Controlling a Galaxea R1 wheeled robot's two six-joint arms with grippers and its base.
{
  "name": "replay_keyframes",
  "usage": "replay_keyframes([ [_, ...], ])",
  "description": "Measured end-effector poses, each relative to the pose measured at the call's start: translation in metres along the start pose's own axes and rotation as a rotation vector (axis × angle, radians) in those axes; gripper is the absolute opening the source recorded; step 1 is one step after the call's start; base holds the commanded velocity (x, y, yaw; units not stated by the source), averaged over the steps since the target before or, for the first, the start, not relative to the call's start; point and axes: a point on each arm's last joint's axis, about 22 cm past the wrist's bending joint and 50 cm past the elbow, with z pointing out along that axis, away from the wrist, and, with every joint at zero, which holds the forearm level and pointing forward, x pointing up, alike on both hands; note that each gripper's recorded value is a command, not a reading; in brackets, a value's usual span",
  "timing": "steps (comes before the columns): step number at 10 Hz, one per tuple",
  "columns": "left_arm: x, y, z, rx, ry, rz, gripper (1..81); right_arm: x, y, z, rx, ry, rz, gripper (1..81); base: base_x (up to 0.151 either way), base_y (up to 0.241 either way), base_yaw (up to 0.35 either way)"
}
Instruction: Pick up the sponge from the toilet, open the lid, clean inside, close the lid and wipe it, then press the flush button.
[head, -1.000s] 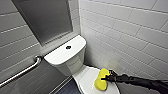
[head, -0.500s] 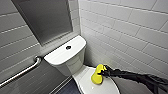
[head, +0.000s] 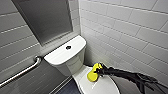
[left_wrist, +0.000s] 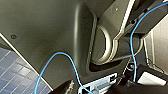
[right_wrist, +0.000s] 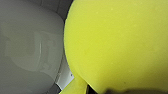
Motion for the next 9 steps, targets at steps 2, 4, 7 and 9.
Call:
replay_keyframes([
  [2,-0.003,0.002,0.001,-0.004,-0.003,-0.003,81.1,-0.023,0.031,0.002,-0.031,-0.022,0.061,1.0,0.000,0.000,0.000],
  [4,-0.003,0.002,0.001,-0.004,-0.003,-0.003,81.1,-0.021,0.050,-0.011,-0.035,-0.021,0.085,1.0,0.000,0.000,0.000],
  [7,-0.003,0.003,0.001,-0.005,-0.003,-0.003,81.1,-0.028,0.062,-0.039,0.003,-0.040,0.095,1.0,0.000,0.000,0.000],
  [9,-0.003,0.003,0.001,-0.005,-0.003,-0.002,81.1,-0.024,0.074,-0.065,0.021,-0.019,0.105,1.0,0.000,0.000,0.000],
])
